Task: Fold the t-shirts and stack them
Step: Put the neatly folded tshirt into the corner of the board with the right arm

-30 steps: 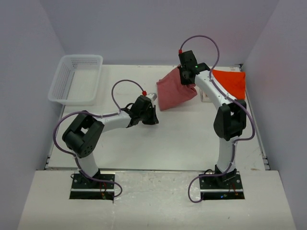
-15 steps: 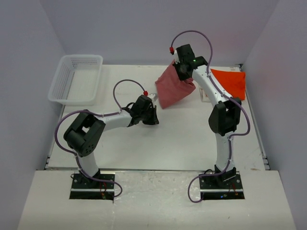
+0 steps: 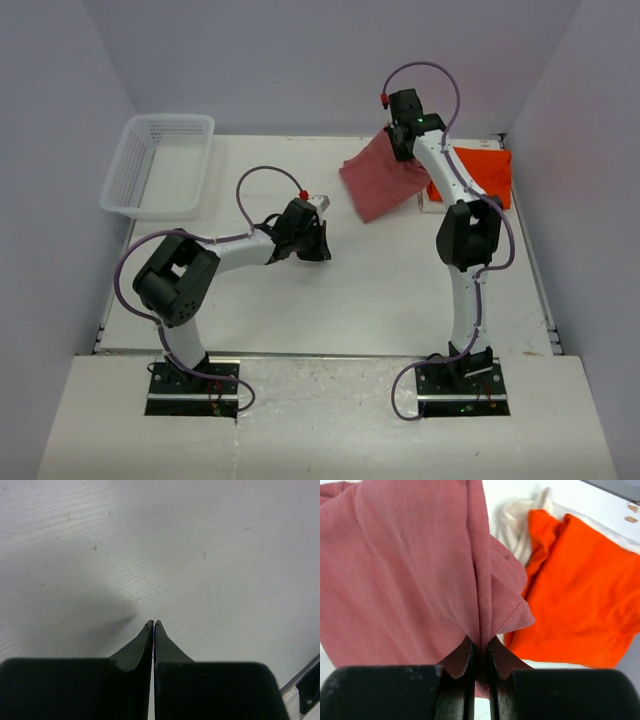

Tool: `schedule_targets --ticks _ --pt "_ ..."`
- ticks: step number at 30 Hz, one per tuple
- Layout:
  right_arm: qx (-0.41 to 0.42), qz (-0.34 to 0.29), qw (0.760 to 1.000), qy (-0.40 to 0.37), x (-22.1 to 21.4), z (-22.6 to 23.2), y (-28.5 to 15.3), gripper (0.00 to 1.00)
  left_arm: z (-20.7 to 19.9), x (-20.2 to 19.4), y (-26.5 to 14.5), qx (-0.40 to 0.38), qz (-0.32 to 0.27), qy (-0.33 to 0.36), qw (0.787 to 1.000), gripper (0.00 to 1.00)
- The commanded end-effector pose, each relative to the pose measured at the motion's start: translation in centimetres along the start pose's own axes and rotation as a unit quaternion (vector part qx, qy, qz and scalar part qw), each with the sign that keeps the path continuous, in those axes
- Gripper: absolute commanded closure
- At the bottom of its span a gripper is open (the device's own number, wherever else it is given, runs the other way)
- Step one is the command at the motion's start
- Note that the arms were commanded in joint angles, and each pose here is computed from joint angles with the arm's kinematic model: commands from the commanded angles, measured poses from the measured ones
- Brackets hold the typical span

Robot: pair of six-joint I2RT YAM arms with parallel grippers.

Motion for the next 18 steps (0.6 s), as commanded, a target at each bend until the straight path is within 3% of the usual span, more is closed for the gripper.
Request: schedule_targets --ticks 1,18 --pt "-0.048 -0.062 0.996 0.033 2.8 -4.1 -3.8 1.00 -0.5 0.4 0.3 -0.013 -0.002 0.017 1.000 1.00" --pt "-0.097 -0.081 0.989 0.076 2.8 -9.0 -5.8 1.00 -0.4 0.2 1.2 -0.021 0.013 0.019 1.000 1.00"
Point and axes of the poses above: each gripper's point midway between its finger pads, its own y axis out along the fingers, its own z axis along the line the jaws close on, x = y × z, the point moved 7 cm from there along -y, back along the fingers
